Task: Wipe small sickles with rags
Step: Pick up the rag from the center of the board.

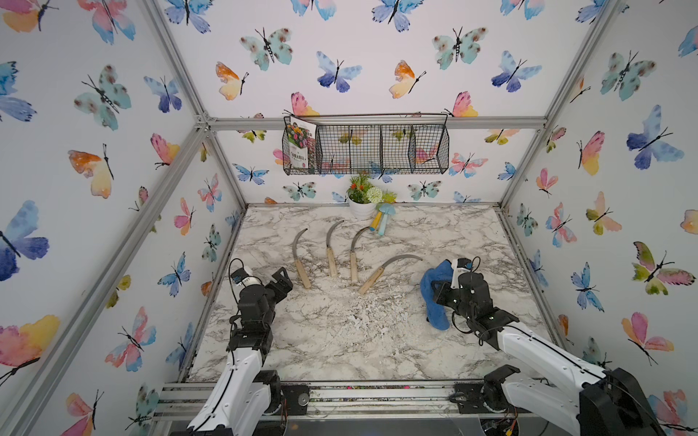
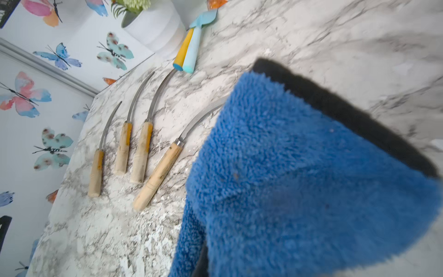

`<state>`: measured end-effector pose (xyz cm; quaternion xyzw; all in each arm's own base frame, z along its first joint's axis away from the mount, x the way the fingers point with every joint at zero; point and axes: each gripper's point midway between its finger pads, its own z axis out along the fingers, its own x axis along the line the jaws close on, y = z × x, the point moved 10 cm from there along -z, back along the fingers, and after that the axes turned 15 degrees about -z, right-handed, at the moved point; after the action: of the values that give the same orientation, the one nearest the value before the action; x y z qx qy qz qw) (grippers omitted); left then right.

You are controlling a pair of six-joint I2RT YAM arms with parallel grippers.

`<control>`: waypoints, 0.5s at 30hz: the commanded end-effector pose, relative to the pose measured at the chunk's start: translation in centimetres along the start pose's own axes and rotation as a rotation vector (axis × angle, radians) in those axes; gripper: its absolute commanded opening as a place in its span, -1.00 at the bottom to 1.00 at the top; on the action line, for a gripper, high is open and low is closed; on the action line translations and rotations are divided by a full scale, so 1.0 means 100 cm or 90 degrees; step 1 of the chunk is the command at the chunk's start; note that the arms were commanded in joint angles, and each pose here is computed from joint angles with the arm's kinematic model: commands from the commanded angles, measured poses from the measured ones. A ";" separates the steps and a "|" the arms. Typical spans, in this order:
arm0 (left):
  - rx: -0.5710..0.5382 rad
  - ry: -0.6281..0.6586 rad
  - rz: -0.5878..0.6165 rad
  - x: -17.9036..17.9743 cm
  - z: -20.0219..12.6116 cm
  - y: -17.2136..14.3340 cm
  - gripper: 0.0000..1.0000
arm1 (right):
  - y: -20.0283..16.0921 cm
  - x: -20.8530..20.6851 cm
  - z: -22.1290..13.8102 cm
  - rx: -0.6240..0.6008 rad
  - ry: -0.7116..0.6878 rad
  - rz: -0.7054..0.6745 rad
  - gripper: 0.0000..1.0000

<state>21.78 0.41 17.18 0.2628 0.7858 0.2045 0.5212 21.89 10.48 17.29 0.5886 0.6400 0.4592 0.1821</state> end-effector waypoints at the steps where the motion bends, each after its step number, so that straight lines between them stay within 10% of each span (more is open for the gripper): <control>1: 0.079 0.024 0.018 -0.001 0.013 -0.010 0.78 | 0.013 0.007 -0.010 -0.063 0.043 -0.032 -0.96; 15: 0.146 0.149 0.085 -0.034 0.075 -0.054 0.64 | 0.020 0.009 -0.020 -0.079 0.045 -0.064 -0.95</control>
<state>28.57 -5.42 14.42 0.3571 0.8250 0.1537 0.4102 21.28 10.37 19.61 0.5392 0.6442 0.5006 0.2090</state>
